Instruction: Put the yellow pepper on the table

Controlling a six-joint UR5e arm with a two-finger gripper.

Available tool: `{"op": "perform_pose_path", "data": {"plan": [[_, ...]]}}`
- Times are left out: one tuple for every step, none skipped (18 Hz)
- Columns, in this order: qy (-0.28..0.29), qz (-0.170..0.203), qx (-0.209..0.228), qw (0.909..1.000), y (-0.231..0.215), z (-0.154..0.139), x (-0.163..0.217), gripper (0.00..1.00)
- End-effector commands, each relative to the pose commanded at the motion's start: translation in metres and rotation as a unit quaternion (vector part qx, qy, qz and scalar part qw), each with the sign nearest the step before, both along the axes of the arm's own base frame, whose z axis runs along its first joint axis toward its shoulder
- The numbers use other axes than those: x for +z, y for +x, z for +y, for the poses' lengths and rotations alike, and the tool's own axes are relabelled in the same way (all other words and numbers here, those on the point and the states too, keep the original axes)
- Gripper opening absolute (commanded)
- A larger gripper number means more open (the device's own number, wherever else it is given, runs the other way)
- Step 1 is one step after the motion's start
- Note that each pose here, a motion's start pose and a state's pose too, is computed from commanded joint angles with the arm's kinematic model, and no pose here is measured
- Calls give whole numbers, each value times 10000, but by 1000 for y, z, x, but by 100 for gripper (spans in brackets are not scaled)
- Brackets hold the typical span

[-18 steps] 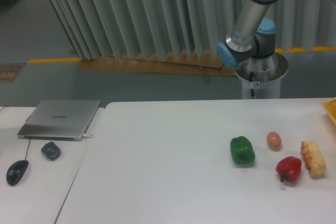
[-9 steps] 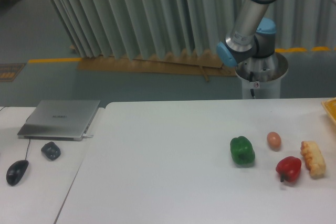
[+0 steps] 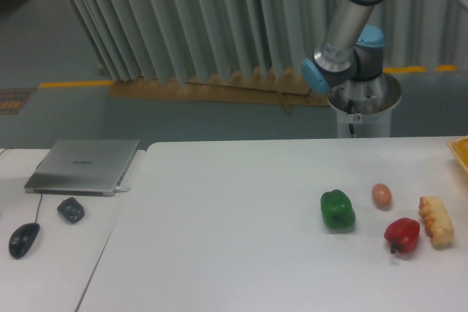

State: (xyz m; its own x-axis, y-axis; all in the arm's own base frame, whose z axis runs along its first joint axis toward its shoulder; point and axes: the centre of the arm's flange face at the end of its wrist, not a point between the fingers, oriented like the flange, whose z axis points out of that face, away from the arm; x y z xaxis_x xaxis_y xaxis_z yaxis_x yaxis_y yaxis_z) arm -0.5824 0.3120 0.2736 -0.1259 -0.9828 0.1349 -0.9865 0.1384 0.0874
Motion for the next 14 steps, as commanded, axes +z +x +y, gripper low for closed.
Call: {"op": "perform_pose_path", "data": {"plan": [[-2,-7,0,10000,0,0,0,72],[1,1,8,10000,-1,0,2,65],[5,15,15,10000,-2,0,3,56],[8,23,31,10000,-3,-2,4,48],[16,51,31,10000,-5,-2,7,48],[22,67,46,10000,-6,-3,9,48],[32,97,61,9999,-7,-4,12,48],[90,104,80,9999,-8,-5,16,48],[111,86,162,9998,-10,-11,18,48],[214,77,253,9994,-11,-16,23,48],[349,-7,335,9988,-11,-21,26,48],[492,-86,433,9978,-13,-31,32,48],[625,-158,532,9965,-12,-37,37,48],[751,-210,647,9948,-9,-37,44,48]]}}
